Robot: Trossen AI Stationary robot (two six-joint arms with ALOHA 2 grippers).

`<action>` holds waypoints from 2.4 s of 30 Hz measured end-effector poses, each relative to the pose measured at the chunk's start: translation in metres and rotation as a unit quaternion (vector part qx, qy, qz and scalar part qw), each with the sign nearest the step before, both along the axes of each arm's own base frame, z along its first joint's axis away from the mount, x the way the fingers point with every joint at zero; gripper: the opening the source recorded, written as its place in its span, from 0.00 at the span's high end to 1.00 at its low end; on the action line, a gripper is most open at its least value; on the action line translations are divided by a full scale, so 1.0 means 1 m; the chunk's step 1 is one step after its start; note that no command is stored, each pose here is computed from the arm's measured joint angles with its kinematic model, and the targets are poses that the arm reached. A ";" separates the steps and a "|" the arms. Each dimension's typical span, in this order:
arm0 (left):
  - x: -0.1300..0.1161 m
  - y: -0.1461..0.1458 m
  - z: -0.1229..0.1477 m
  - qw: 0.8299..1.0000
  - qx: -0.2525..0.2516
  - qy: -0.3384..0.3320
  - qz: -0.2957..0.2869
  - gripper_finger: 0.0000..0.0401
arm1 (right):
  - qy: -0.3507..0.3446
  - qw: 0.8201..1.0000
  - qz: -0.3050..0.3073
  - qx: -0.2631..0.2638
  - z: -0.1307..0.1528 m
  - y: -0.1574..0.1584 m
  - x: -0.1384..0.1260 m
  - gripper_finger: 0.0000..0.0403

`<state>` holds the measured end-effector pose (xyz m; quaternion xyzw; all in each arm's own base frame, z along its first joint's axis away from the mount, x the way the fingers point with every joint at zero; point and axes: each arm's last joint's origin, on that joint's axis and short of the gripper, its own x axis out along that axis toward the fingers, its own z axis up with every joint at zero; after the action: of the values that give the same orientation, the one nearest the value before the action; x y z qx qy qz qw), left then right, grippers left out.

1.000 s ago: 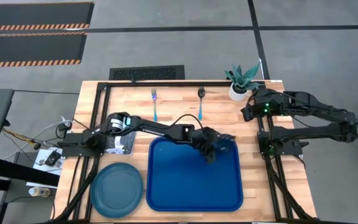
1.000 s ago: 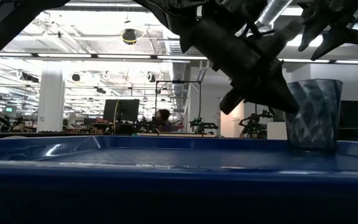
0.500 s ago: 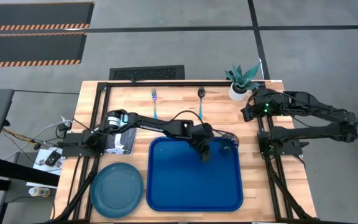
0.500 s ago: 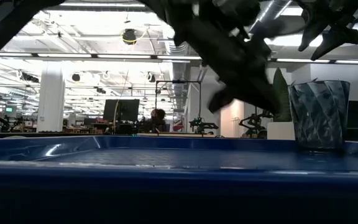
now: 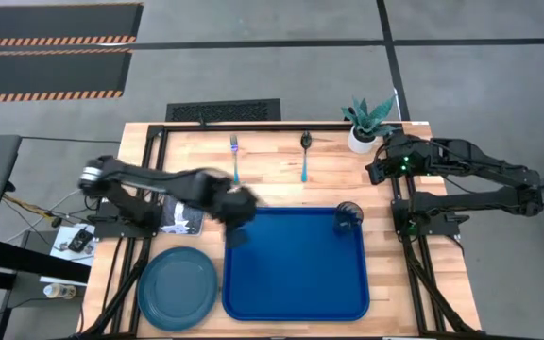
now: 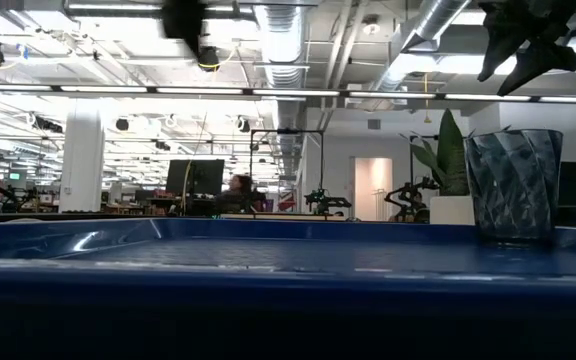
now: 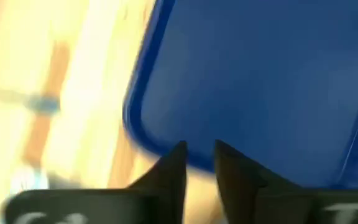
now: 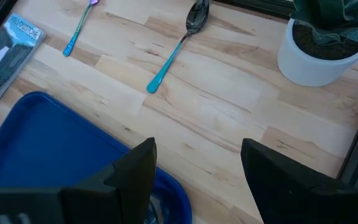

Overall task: Pick and place plate/cup/fork/spoon on tray
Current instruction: Put the blue plate on the bottom right of the blue tray

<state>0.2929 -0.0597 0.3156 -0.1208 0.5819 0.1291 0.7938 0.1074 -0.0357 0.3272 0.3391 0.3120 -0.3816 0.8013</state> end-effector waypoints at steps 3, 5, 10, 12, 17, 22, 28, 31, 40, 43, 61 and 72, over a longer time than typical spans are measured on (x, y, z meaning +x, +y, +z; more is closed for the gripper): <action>-0.043 -0.010 -0.027 0.997 -0.019 0.043 0.057 0.64 | 0.000 1.000 0.000 0.000 0.000 0.000 0.000 0.35; -0.068 -0.013 -0.050 0.992 -0.022 0.070 0.098 0.55 | -0.002 1.000 0.000 -0.001 0.000 0.000 0.000 0.35; -0.113 -0.009 -0.099 0.980 -0.057 0.090 0.169 0.41 | -0.015 1.000 0.000 -0.005 0.002 -0.001 0.002 0.35; -0.122 -0.007 -0.112 0.978 -0.077 0.082 0.177 0.40 | -0.016 1.000 -0.001 -0.005 0.002 -0.001 0.002 0.35; -0.139 -0.004 -0.133 0.976 -0.101 0.093 0.169 0.42 | -0.017 1.000 -0.001 -0.005 0.002 -0.001 0.002 0.35; -0.141 -0.003 -0.135 0.981 -0.101 0.097 0.133 0.44 | -0.016 1.000 -0.001 -0.005 0.002 -0.001 0.002 0.35; -0.142 -0.004 -0.140 0.985 -0.107 0.110 0.077 0.44 | -0.016 1.000 -0.001 -0.005 0.002 -0.001 0.002 0.35; -0.146 -0.003 -0.150 0.983 -0.113 0.120 0.075 0.44 | -0.016 1.000 -0.001 -0.005 0.002 -0.001 0.002 0.35; -0.149 -0.001 -0.157 0.981 -0.105 0.121 0.109 0.44 | -0.016 1.000 -0.001 -0.005 0.002 -0.001 0.002 0.35; -0.142 -0.004 -0.144 0.977 -0.134 0.102 0.130 0.44 | -0.016 1.000 -0.001 -0.005 0.002 -0.001 0.002 0.35; -0.010 0.103 -0.049 0.922 -0.032 -0.194 0.333 0.44 | -0.010 1.000 -0.001 -0.004 0.001 -0.002 0.005 0.35; 0.007 0.130 -0.075 0.990 -0.053 0.019 0.131 0.44 | 0.005 1.000 -0.001 0.000 -0.002 -0.003 0.012 0.35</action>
<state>0.3001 0.0701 0.2404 -0.2349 0.5819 0.2032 0.7516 0.1190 -0.0388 0.3250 0.3371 0.3154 -0.3837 0.7998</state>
